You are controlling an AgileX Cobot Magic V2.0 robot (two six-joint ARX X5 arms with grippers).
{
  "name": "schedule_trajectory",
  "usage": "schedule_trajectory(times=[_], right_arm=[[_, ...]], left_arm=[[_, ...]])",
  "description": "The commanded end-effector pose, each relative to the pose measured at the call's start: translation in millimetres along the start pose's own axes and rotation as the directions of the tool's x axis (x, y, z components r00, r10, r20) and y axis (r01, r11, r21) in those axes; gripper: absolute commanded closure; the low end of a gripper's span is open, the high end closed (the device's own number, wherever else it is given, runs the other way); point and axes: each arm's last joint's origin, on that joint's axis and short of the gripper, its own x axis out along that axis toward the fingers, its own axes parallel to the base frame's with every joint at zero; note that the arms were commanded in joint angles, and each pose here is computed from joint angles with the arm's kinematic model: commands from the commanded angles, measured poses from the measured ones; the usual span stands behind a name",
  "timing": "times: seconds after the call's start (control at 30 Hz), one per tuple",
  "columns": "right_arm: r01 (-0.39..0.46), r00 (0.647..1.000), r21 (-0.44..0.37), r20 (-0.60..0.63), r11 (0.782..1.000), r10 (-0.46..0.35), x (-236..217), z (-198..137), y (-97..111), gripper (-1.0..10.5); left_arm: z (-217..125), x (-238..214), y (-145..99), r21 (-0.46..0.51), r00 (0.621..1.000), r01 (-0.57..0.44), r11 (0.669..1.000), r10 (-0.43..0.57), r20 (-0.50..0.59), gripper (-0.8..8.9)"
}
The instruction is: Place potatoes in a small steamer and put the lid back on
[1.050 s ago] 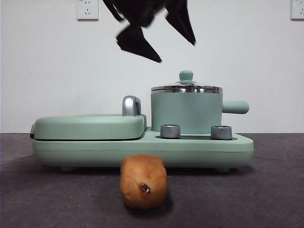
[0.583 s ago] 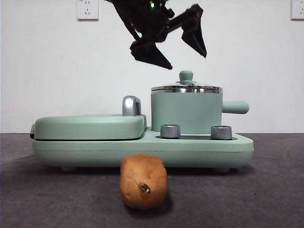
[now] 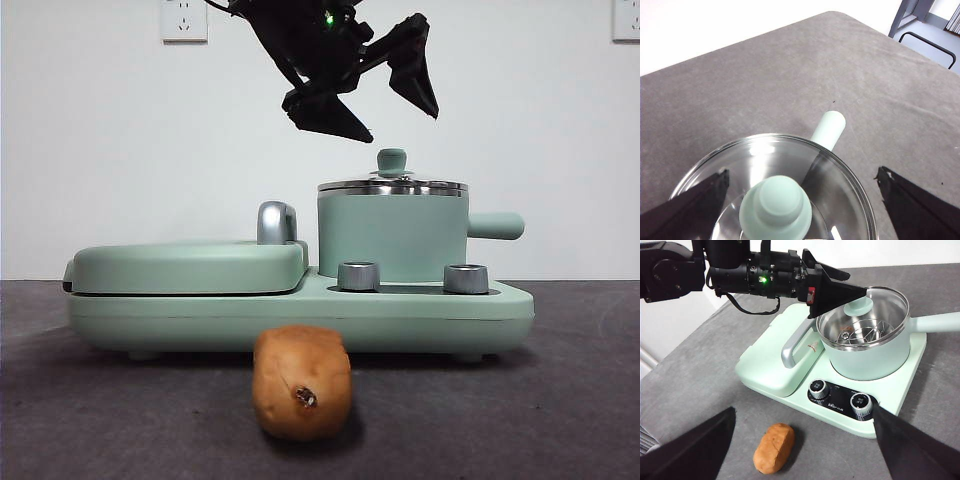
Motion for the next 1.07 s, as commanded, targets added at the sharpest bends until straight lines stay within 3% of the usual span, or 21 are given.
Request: schedule_trajectory(times=[0.03,0.93,1.07], right_arm=[[-0.003,1.0,-0.018,0.009,1.0,0.003,-1,4,2,5.1],[0.0,1.0,0.0,-0.015,1.0,0.0,-1,1,1,5.1],[0.0,1.0,0.0,-0.015,1.0,0.0,-1,1,1,5.1]], left_arm=[[-2,11,-2,0.0,1.0,-0.013,1.0,0.013,0.001,3.56],[-21,32,2,-0.003,0.998,-0.016,1.0,0.016,-0.061,3.89],[-21,32,1,0.028,0.998,-0.014,1.0,0.016,-0.053,4.54]])
